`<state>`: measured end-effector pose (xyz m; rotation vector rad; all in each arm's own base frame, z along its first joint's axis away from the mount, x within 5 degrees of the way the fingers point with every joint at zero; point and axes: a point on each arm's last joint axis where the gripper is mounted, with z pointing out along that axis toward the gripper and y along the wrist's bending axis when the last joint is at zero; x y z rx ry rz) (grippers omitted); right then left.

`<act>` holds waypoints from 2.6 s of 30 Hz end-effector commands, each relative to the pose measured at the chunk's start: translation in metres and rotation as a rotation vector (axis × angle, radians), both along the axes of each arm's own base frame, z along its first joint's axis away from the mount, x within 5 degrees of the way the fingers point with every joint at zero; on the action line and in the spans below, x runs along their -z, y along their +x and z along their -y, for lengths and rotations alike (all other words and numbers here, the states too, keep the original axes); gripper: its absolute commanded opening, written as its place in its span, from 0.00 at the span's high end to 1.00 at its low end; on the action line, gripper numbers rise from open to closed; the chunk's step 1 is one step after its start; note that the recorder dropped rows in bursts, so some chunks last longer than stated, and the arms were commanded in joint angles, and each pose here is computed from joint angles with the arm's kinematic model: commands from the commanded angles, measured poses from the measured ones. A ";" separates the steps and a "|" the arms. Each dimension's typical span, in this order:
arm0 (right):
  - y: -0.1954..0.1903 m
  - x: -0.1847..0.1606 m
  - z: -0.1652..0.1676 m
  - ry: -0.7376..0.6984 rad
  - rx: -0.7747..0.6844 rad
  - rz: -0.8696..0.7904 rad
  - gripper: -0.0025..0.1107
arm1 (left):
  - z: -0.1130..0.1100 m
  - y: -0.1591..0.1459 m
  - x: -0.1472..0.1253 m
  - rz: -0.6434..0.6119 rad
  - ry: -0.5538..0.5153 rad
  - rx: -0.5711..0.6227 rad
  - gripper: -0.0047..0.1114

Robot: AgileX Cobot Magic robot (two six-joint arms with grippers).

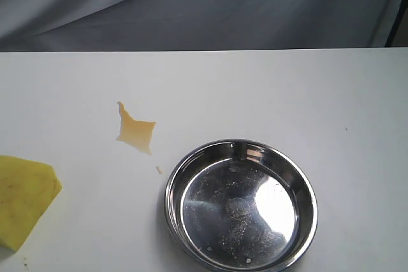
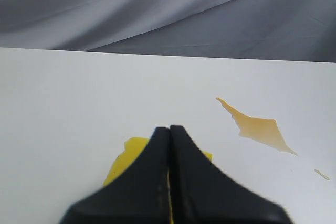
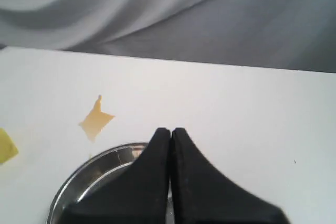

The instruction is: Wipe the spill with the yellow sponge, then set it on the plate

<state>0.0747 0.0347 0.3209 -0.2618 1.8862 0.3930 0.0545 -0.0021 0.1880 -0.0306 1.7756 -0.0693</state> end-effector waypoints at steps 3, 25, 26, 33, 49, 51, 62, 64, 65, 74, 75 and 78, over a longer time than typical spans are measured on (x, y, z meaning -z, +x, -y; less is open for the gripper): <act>0.036 -0.016 -0.023 -0.058 -0.166 -0.080 0.98 | 0.001 0.000 0.001 0.006 -0.017 0.004 0.96; 0.146 0.006 -0.196 -0.421 -0.827 -0.287 0.98 | 0.001 0.000 0.001 0.006 -0.017 0.004 0.96; 0.149 0.009 -0.206 -0.432 -0.833 -0.297 0.98 | 0.001 0.000 0.001 0.006 -0.017 0.004 0.96; 0.171 0.039 -0.267 -0.457 -0.888 -0.402 0.98 | 0.001 0.000 0.001 0.006 -0.017 0.004 0.96; 0.218 0.104 -0.369 -0.375 -0.908 -0.464 0.48 | 0.001 0.000 0.001 0.006 -0.017 0.004 0.96; 0.223 0.112 -0.376 -0.359 -0.909 -0.468 0.46 | 0.001 0.000 0.001 0.006 -0.017 0.004 0.96; 0.247 0.141 -0.405 -0.206 -0.835 -0.422 0.46 | 0.001 0.000 0.001 0.006 -0.017 0.004 0.96; 0.247 0.148 -0.408 -0.175 -0.834 -0.450 0.46 | 0.001 0.000 0.001 0.006 -0.017 0.004 0.96; 0.247 0.150 -0.409 -0.152 -0.833 -0.464 0.46 | 0.001 0.000 0.001 0.006 -0.017 0.004 0.96; 0.234 0.191 -0.423 -0.199 -0.905 -0.469 0.46 | 0.001 0.000 0.001 0.006 -0.017 0.004 0.96; 0.231 0.192 -0.426 -0.209 -0.924 -0.456 0.46 | 0.001 0.000 0.001 0.006 -0.017 0.004 0.96; 0.226 0.199 -0.431 -0.214 -0.926 -0.441 0.46 | 0.001 0.000 0.001 0.006 -0.017 0.004 0.96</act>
